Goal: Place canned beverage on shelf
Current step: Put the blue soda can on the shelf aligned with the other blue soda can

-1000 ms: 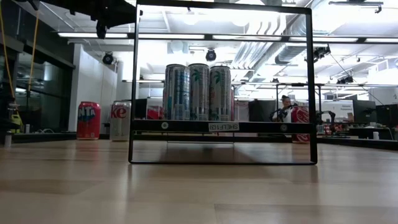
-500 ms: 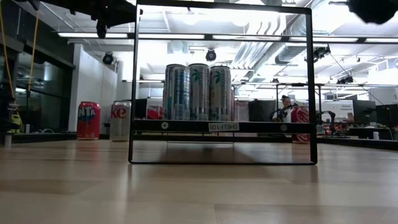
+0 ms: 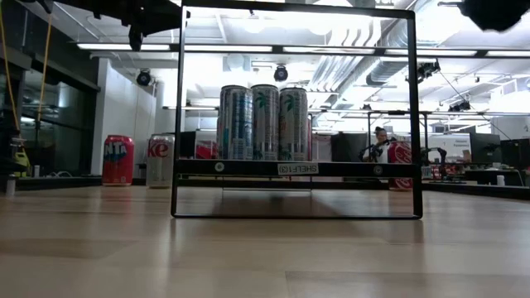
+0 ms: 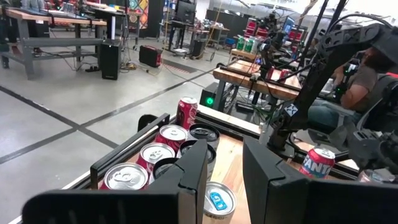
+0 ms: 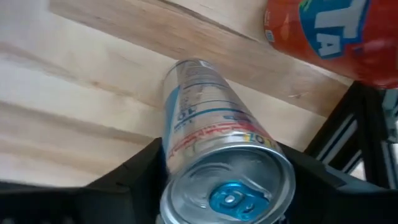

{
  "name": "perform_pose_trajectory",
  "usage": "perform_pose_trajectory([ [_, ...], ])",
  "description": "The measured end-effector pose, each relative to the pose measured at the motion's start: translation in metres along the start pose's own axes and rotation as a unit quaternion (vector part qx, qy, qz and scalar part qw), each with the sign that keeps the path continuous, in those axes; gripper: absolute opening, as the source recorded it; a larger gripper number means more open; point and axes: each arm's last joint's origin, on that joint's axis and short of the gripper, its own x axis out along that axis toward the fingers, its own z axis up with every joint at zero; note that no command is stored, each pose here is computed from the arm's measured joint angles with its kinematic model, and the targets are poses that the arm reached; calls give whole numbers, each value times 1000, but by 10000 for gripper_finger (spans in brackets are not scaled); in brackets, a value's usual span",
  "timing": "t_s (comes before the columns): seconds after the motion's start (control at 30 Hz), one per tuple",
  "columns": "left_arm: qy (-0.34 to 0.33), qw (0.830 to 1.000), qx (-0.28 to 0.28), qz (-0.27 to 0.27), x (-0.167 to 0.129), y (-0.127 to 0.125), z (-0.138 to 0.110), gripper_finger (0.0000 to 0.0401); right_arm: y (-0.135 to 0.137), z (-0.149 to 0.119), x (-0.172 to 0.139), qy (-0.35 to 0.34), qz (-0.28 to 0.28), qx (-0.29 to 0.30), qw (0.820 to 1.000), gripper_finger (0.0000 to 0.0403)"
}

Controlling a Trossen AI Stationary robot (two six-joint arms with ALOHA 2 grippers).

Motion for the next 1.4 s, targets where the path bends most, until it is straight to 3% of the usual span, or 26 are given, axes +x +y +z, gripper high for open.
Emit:
perform_pose_trajectory([
  [0.17,1,1000,0,1,0,0,0,56,-5,-6,-39,-9,1,-48,999,226],
  [0.3,1,1000,0,0,0,0,0,56,-11,-13,-84,-9,42,-140,989,226],
  [0.4,1,1000,0,1,0,0,0,56,-13,-19,-126,-1,135,-241,961,226],
  [0.5,1,1000,0,1,0,0,0,56,-24,-21,-165,11,208,-299,931,226],
  [0.63,1,1000,0,0,0,0,0,56,-38,-13,-209,-45,300,-320,898,226],
  [0.77,1,1000,0,1,0,0,0,56,-48,20,-238,-145,342,-296,880,226],
  [0.87,1,1000,0,1,0,0,0,56,-51,53,-246,-192,338,-285,876,226],
  [1.0,1,1000,0,0,0,0,0,56,-44,101,-239,-203,298,-283,888,226],
  [1.2,2,1000,-8,0,0,0,0,56,2,162,-205,-172,232,-340,895,226],
  [1.4,2,1000,-27,0,0,0,0,55,36,210,-167,-175,140,-354,908,226],
])
